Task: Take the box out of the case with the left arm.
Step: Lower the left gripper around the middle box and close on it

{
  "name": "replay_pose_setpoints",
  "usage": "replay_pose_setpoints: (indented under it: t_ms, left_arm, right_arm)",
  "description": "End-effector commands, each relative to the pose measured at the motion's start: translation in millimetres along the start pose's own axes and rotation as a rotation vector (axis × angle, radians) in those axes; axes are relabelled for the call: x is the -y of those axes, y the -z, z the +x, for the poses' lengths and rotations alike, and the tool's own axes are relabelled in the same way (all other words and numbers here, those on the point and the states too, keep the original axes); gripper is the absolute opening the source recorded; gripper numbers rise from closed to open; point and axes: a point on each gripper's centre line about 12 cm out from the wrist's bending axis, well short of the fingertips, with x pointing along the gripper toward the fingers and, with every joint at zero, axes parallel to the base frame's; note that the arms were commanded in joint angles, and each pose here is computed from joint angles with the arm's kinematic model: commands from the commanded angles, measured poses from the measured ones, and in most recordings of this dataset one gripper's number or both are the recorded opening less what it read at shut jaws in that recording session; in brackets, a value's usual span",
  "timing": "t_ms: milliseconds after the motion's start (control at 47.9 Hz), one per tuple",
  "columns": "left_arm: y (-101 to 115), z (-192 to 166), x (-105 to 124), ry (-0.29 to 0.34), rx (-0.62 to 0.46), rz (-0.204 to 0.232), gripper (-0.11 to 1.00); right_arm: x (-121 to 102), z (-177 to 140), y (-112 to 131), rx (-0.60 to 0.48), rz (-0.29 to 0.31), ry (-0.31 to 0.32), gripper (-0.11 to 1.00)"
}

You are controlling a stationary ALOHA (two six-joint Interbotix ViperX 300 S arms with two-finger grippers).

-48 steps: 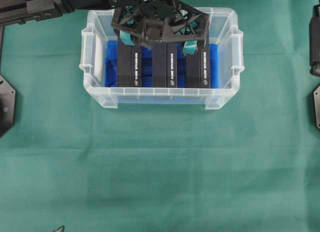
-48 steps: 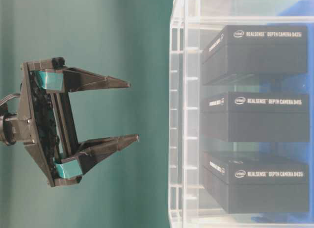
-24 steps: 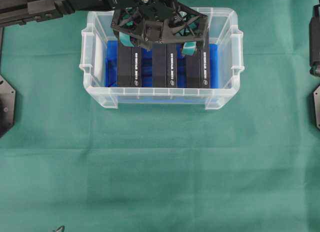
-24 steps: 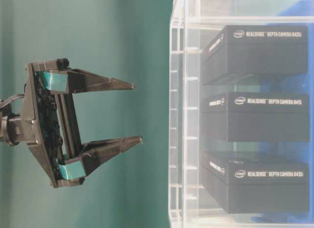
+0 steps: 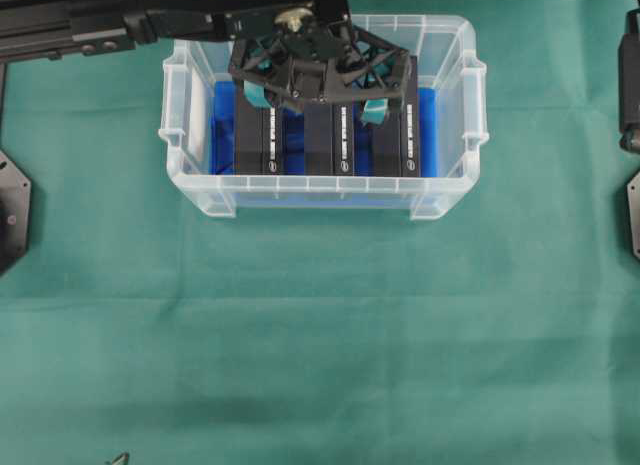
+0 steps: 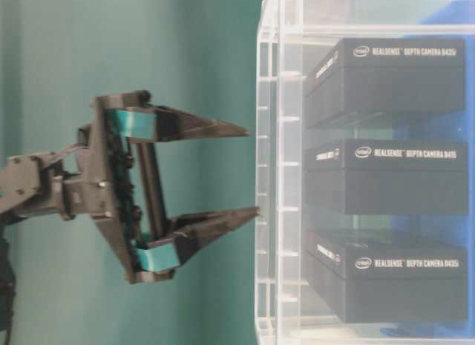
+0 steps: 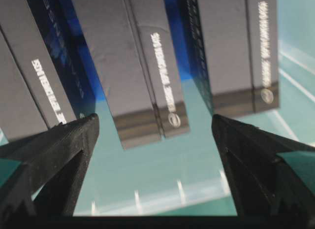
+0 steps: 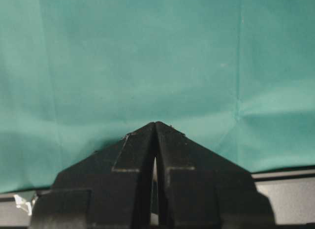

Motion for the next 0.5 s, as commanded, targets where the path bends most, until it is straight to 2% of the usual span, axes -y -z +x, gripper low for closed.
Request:
replay_pose_setpoints:
  t_ms: [0,271,480]
  left_arm:
    - [-3.4,-6.2,0.6,0.035,0.015,-0.006,0.96]
    - [-6.7,14.5,-9.7,0.012,0.010,-0.017,0.96]
    - [-6.7,30.4,-11.1,0.048,0.024,-0.019,0.96]
  right_arm:
    - [0.6,-3.8,-1.2,0.018,0.004,-0.001,0.01]
    - [0.4,-3.3,-0.5,0.017,0.003,-0.002,0.01]
    - [1.2,-2.3,-0.2,0.015,0.003,0.004,0.01]
